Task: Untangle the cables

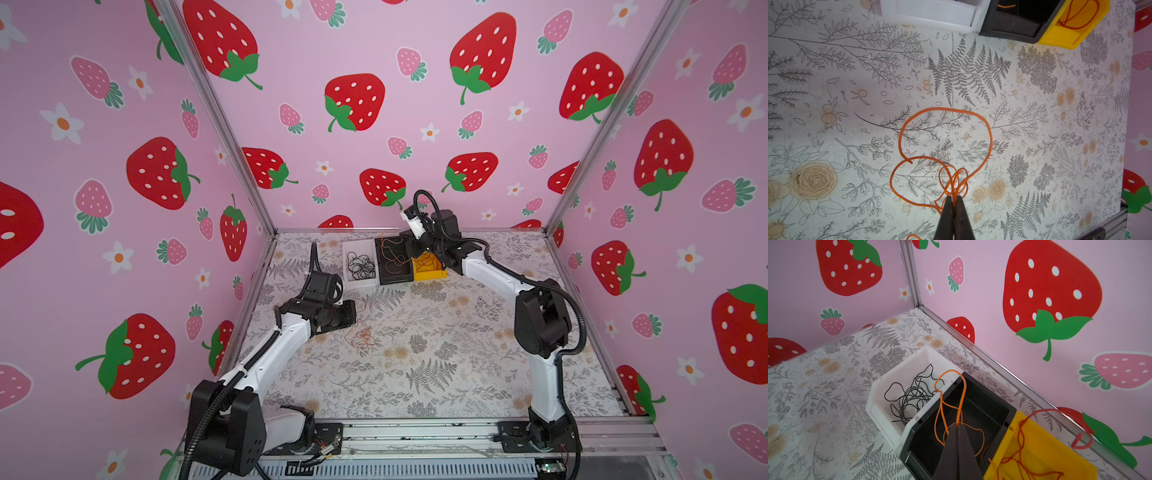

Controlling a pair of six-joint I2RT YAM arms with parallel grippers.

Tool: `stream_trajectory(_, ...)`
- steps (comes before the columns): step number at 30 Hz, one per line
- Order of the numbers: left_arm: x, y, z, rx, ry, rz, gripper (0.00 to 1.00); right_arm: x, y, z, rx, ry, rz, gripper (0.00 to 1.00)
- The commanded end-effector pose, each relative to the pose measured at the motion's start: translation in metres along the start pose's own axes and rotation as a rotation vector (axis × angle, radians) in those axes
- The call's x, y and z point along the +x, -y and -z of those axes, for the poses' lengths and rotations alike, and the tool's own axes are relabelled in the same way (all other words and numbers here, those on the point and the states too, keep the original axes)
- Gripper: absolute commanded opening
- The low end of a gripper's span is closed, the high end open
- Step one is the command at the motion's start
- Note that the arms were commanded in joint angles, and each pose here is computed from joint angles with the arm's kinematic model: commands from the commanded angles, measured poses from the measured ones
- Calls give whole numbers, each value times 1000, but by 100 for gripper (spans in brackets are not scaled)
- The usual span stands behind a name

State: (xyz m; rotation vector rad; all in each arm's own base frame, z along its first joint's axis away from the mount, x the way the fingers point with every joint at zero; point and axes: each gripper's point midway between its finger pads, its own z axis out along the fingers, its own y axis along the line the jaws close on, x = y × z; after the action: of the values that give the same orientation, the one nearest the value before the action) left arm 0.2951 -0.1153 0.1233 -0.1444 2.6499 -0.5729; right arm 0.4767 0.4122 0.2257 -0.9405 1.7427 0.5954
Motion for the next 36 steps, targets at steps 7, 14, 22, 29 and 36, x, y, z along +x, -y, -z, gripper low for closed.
stream_trajectory(7, -7, 12, 12, 43, 38, -28, 0, -25, 2, 18, 41, 22, 5, 57)
stream_trajectory(14, -19, 30, 28, 106, 93, -45, 0, -46, -40, 83, -62, 46, 51, 72)
stream_trajectory(22, -37, 71, 61, 223, 206, -109, 0, 13, -110, 137, -261, -73, -34, 73)
stream_trajectory(29, -68, 127, 103, 364, 354, -180, 0, 45, -172, 150, -411, -81, -87, 67)
stream_trajectory(36, -71, 159, 112, 395, 370, -284, 0, 29, -184, 149, -483, -26, -113, 60)
